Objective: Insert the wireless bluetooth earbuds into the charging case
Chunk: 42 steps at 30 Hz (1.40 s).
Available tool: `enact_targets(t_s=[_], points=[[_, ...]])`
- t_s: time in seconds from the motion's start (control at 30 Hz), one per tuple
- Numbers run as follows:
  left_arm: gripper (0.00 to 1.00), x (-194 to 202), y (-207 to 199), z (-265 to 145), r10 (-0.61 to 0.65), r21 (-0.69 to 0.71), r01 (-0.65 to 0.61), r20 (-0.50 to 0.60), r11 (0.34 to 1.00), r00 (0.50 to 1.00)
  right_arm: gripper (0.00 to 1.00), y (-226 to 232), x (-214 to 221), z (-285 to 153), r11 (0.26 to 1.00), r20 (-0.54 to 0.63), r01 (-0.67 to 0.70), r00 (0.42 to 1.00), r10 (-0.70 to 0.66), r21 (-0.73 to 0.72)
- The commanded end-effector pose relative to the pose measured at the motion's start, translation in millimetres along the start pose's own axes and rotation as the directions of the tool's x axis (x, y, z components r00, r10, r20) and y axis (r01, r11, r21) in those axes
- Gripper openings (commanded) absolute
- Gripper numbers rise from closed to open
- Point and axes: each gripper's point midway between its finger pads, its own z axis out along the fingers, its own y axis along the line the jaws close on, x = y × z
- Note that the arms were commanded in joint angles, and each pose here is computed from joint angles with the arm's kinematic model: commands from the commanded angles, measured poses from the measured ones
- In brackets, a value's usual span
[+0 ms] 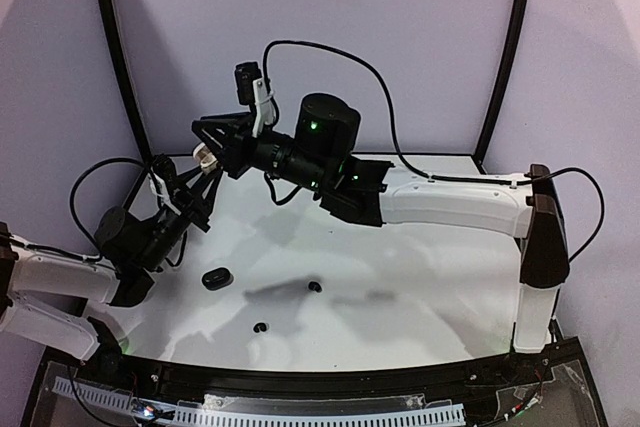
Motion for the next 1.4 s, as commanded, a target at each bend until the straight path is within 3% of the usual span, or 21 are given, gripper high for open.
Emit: enact_targets(t_s=[0.0, 0.4, 0.67, 1.0, 1.37], points=[[0.01, -34.3, 7.3, 1.9, 0.030, -0.041, -0.025, 0.127, 0.999, 0.991, 0.00, 15.9, -4.8, 3.4, 0.999, 0.044, 0.024, 0.999, -0.022, -0.049], [0.01, -41.5, 6.5, 1.1, 0.048, -0.039, -0.042, 0.160, 0.998, 0.986, 0.00, 2.7, 23.9, 0.3, 0.999, 0.037, 0.038, 0.999, -0.038, -0.007], [0.01, -44.7, 7.2, 2.2, 0.071, -0.047, -0.064, 0.175, 0.997, 0.982, 0.00, -1.9, 31.9, 0.9, 1.000, 0.060, -0.001, 0.998, 0.000, 0.008], [0.01, -47.7, 10.3, 3.1, 0.087, -0.068, -0.076, 0.182, 0.995, 0.979, 0.00, -26.0, 40.7, -3.5, 0.991, 0.089, -0.054, 0.995, 0.043, 0.126], [0.01, -49.7, 13.0, 4.7, 0.094, -0.086, -0.078, 0.192, 0.993, 0.977, 0.00, -25.2, 46.6, 0.9, 0.985, 0.125, -0.116, 0.987, 0.100, 0.126]])
